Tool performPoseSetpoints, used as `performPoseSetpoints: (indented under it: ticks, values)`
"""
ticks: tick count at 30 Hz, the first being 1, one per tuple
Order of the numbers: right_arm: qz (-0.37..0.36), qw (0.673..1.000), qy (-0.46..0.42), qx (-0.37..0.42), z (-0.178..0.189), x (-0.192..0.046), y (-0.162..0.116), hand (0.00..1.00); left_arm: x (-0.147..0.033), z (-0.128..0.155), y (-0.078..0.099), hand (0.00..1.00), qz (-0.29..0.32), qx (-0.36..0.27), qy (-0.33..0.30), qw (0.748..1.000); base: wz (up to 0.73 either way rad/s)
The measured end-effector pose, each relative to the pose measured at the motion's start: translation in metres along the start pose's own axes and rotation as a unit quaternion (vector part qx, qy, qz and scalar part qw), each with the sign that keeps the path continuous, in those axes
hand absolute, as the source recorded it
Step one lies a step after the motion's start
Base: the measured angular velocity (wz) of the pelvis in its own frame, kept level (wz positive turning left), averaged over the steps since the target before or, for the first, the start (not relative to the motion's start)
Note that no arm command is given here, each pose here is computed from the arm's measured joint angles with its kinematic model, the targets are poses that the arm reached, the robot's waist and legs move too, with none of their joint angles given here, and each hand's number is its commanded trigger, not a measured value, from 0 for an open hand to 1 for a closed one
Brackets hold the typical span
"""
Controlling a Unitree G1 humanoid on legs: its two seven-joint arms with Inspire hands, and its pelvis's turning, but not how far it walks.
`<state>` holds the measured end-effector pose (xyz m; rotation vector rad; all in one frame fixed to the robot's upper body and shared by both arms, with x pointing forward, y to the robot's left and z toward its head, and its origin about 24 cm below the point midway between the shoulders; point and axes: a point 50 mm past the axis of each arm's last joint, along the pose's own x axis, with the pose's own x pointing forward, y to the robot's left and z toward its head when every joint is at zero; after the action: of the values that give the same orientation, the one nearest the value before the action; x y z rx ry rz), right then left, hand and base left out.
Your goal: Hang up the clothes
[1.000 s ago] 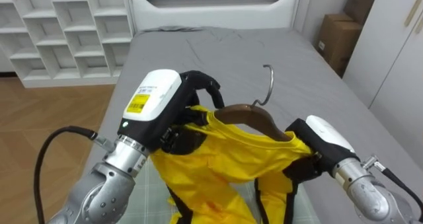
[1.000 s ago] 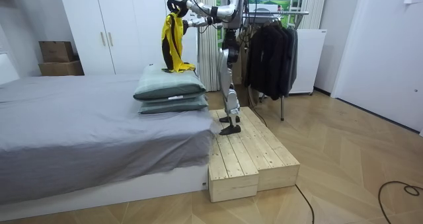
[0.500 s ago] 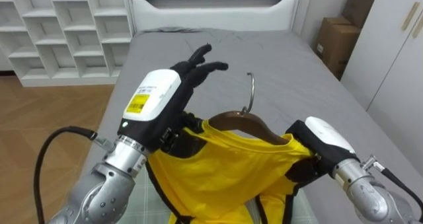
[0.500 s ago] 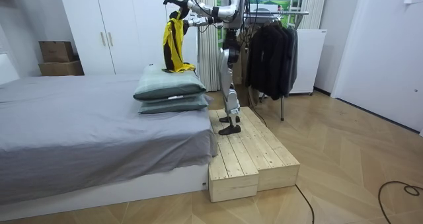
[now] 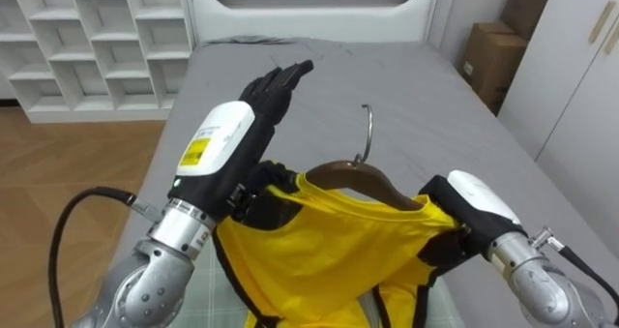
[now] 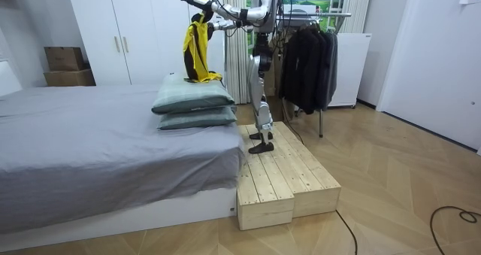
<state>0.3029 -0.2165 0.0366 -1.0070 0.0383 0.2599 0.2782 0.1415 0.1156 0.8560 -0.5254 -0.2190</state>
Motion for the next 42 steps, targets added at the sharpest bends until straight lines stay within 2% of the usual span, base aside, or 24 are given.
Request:
performPoseSetpoints:
  ticks: [7,24,32,42]
  values:
    - [-0.012,1.000,0.019,0.020,-0.007,-0.001,-0.007,1.00,-0.003,-0.004,-0.001,0.00,-0.003,0.002,0.014,1.000,0.00]
    - [-0.076,0.992,0.091,0.043,-0.038,-0.014,-0.036,1.00,-0.014,-0.031,0.015,0.00,0.017,0.019,0.088,0.996,0.00]
    - [-0.103,0.987,0.119,0.038,-0.055,-0.028,-0.046,1.00,-0.021,-0.035,0.013,0.00,0.014,0.016,0.102,0.995,-0.03]
    - [-0.114,0.986,0.123,0.010,-0.055,-0.031,-0.050,1.00,-0.034,-0.043,0.008,0.00,0.006,0.012,0.128,0.992,-0.02]
